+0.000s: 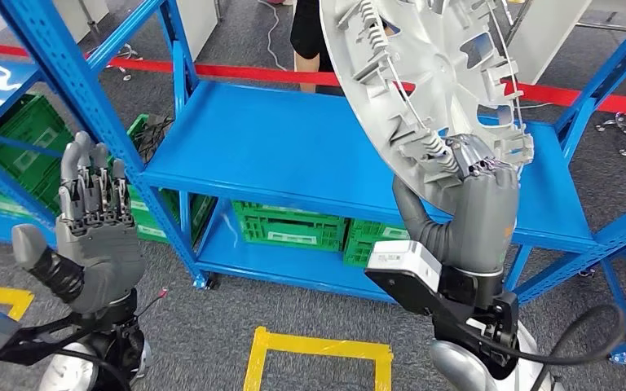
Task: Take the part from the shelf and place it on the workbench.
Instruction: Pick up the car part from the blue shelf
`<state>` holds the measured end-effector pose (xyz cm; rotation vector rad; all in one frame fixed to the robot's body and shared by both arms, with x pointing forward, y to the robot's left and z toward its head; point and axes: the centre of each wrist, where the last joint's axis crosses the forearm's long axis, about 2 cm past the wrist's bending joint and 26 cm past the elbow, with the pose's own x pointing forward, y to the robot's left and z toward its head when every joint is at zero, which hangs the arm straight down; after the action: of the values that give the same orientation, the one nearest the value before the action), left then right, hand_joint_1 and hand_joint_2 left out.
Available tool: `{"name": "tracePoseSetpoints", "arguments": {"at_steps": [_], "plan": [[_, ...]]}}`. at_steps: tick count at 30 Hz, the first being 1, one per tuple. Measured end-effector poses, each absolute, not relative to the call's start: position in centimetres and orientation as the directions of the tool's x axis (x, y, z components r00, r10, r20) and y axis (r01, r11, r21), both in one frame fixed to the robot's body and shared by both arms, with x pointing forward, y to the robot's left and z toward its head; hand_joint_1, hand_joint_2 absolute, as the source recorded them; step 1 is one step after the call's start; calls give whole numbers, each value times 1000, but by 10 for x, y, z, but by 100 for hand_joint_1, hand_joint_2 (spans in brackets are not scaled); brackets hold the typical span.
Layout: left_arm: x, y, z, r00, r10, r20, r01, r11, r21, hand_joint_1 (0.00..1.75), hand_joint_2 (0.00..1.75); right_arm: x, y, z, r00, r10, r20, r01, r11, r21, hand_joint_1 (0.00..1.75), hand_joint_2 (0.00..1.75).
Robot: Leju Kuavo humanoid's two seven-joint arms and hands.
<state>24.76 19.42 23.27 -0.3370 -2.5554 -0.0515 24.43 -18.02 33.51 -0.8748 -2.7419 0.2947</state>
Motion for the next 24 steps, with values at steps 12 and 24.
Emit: {"name": "tracePoseSetpoints", "arguments": {"at_steps": [12,24], "plan": [[237,192,234,-828,233,510,268,963,-5,0,0,228,-178,345,-800,591,101,558,795,-237,175,175],[235,193,233,-829,237,506,275,962,-1,0,0,225,-176,345,-806,582,105,547,801,-243,175,175]]}}
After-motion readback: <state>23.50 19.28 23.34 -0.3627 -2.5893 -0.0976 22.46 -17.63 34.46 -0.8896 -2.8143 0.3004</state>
